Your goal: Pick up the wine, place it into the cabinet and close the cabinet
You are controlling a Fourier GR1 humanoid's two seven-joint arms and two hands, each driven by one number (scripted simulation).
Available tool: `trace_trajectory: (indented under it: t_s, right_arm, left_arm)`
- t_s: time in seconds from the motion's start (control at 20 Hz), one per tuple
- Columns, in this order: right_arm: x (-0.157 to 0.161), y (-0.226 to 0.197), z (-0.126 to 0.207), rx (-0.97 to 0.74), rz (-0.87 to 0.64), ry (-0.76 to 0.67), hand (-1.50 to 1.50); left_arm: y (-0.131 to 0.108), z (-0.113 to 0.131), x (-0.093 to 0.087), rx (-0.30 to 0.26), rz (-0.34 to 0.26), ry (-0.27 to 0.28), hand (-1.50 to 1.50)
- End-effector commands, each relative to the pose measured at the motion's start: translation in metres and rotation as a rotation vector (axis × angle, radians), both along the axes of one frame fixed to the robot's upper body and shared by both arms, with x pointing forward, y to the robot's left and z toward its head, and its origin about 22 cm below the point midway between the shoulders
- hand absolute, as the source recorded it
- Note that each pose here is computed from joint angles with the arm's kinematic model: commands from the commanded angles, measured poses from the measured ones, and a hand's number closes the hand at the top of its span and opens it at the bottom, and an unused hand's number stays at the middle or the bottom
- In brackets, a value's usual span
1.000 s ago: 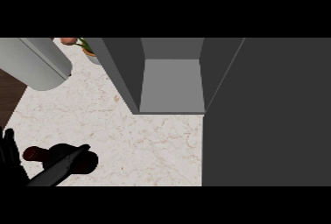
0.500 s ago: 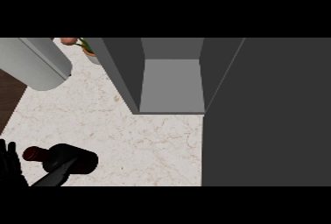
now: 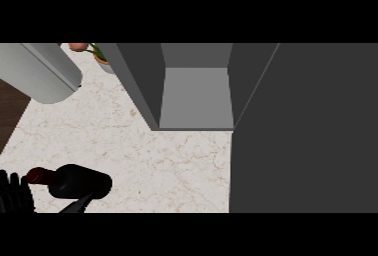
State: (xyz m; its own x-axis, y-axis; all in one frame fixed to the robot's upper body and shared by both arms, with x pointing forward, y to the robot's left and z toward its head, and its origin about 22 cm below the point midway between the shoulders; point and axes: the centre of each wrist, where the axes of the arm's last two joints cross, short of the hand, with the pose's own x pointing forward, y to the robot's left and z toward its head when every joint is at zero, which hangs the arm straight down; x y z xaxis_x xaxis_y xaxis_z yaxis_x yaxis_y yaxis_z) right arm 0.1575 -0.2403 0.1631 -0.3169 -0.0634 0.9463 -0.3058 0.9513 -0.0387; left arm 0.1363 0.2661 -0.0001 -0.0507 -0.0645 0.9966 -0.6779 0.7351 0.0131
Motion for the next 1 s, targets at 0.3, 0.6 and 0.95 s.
trace_trajectory:
  t_s: [0.3,0.6,0.95]
  right_arm:
    - [0.002,0.003,0.01,0.006,0.006,0.0,-1.5]
    - [-0.01,-0.006,0.006,0.003,-0.004,-0.034,-1.5]
    - [-0.01,-0.002,0.005,-0.026,-0.011,-0.011,-1.5]
  left_arm:
    - [0.018,-0.058,0.004,-0.054,-0.015,0.024,-1.5]
    - [0.035,-0.067,0.009,-0.063,-0.018,0.031,-1.5]
    - [0.017,-0.093,0.017,-0.082,-0.041,0.052,-1.5]
